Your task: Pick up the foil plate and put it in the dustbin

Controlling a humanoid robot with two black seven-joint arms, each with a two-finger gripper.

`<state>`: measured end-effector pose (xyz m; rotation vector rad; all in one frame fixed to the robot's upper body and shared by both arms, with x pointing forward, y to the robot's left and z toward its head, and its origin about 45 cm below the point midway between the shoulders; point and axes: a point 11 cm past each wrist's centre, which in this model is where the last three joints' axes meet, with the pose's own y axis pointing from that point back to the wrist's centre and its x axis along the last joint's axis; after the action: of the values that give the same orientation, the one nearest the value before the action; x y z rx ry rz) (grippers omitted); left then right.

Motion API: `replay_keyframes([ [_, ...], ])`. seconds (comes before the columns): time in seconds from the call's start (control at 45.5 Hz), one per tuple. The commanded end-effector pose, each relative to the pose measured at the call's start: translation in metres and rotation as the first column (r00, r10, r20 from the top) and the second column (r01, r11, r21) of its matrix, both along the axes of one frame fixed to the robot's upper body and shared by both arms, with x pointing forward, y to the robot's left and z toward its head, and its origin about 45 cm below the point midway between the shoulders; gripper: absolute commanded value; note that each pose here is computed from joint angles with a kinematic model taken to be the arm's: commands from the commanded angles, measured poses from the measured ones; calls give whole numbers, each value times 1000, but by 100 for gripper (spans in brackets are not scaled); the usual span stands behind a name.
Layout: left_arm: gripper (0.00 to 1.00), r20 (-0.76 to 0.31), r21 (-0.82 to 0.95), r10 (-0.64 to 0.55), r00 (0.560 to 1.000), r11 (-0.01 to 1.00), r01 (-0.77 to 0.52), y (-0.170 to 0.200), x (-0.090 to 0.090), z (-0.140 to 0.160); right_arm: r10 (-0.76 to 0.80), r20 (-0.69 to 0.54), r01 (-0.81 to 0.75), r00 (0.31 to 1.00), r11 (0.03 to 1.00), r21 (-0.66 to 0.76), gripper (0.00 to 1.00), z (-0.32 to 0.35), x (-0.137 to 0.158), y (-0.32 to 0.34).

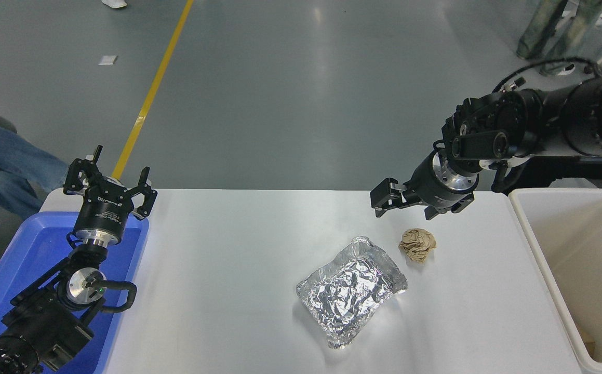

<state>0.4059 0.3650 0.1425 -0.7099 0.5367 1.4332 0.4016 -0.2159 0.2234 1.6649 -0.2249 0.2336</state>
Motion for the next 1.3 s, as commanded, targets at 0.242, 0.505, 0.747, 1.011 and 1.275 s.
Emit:
replay_keyframes([
  [0.242, 98, 0, 0, 0, 1000, 1000, 0, 0, 0, 0, 123, 78, -116, 989, 989, -89, 100, -60, -6, -22],
  [0.505, 98, -1, 0, -1, 1000, 1000, 1, 0, 0, 0, 292, 197, -261, 936, 951, -167, 100, -71, -2, -24],
  [0.747, 98, -1, 0, 1, 1000, 1000, -1, 0, 0, -1, 293, 169, -268, 941, 951, -155, 100, -84, -12, -25],
  [1.011, 98, 0, 0, 0, 1000, 1000, 0, 0, 0, 0, 263, 181, -259, 948, 965, -47, 100, -96, -21, 3],
  [1.275, 98, 0, 0, 0, 1000, 1000, 0, 0, 0, 0, 237, 190, -233, 953, 971, -44, 100, -122, -26, -7],
])
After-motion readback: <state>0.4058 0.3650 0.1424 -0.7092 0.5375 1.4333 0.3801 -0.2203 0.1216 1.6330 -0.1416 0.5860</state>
